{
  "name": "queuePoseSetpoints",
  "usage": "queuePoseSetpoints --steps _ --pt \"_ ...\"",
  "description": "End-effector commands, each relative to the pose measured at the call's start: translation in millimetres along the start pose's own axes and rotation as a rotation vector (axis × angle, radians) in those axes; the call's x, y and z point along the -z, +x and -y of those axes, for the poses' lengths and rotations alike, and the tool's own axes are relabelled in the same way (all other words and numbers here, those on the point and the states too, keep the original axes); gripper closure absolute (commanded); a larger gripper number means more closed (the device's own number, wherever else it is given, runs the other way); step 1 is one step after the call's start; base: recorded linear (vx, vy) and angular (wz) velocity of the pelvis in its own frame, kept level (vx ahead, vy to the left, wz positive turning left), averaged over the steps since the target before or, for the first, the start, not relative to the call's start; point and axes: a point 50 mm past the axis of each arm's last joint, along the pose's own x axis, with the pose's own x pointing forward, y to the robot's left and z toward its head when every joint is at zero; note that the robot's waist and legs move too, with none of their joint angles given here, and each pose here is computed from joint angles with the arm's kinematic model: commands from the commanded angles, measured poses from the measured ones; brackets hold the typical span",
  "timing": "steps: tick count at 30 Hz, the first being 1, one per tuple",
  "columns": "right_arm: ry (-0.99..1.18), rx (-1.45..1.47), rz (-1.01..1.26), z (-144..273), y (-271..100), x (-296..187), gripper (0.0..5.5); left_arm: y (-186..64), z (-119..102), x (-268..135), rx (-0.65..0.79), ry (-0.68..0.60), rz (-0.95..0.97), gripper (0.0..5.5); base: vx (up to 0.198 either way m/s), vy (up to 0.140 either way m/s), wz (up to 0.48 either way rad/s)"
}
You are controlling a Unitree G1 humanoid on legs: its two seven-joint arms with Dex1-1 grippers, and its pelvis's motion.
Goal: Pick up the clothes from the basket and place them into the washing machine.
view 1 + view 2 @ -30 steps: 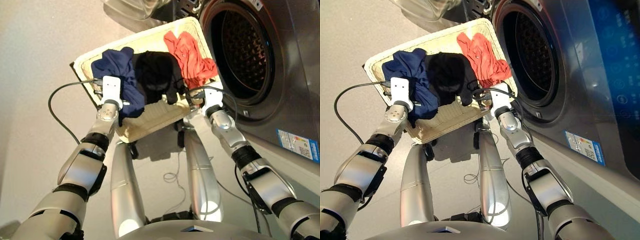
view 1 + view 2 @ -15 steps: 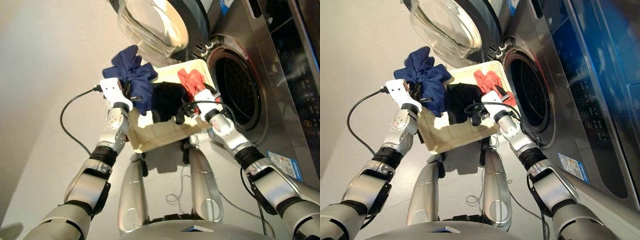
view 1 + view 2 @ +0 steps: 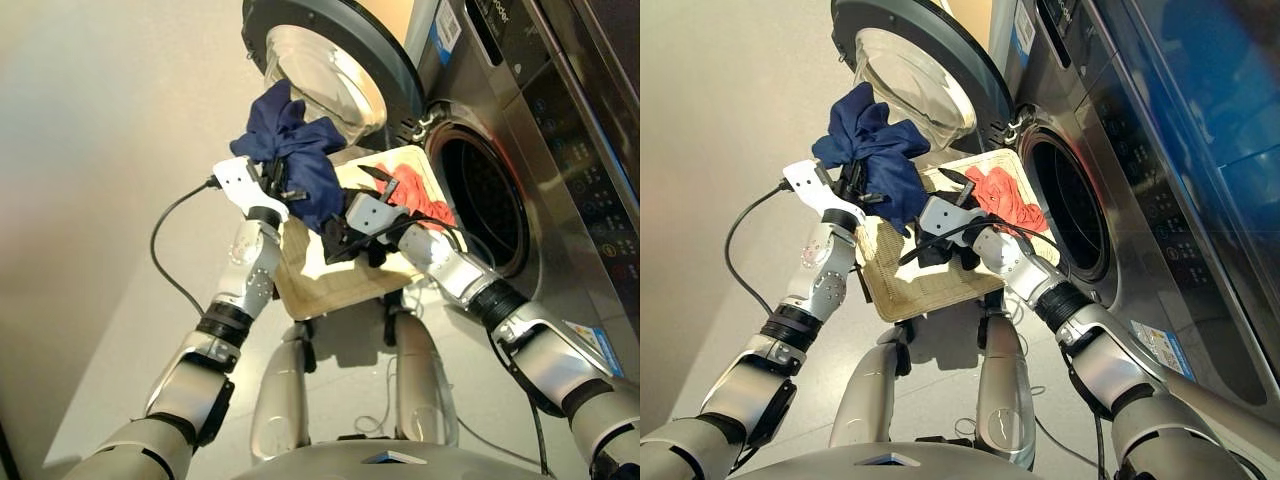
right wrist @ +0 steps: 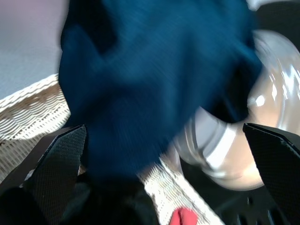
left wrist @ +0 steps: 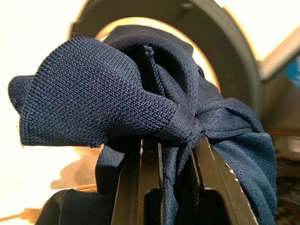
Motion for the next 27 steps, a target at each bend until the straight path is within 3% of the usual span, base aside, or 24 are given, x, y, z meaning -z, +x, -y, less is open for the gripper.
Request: queuePoseSetpoints --steps 1,13,14,15,16,21,22,23,24,27 --pt "-0.087 0.004 0.16 9 15 -34 0.0 1 20 -13 0.11 -0.017 0.078 5.5 0.0 0.0 0.0" --pt "-0.173 0.101 0.126 32 23 -34 0.0 -13 50 -14 0.313 -0.102 0.032 5.5 0.0 0.0 0.0" --pt "-0.169 0.099 0.129 32 23 -35 3.19 -14 51 -12 0.334 -0.1 0.015 5.5 0.0 0.0 0.0" --pt "-0.163 0.1 0.134 33 24 -36 4.7 -15 51 -11 0.341 -0.091 0.009 5.5 0.0 0.0 0.0" --pt "-0.151 0.104 0.134 33 23 -36 5.5 -15 51 -10 0.342 -0.091 0.003 5.5 0.0 0.0 0.0" --pt "-0.115 0.106 0.147 32 21 -36 5.5 -15 49 -9 0.35 -0.067 -0.006 5.5 0.0 0.0 0.0" --pt "-0.109 0.105 0.143 31 20 -35 5.5 -15 49 -8 0.353 -0.064 -0.008 4.72 0.0 0.0 0.0" --pt "-0.1 0.104 0.134 30 18 -32 5.5 -16 47 -6 0.354 -0.062 -0.02 2.87 0.0 0.0 0.0" --pt "-0.091 0.105 0.122 29 16 -29 5.5 -16 45 -4 0.352 -0.054 -0.031 0.0 0.0 0.0 0.0" --pt "-0.057 0.122 0.086 25 11 -18 5.5 -14 36 -2 0.297 -0.081 -0.032 0.0 0.0 0.0 0.0"
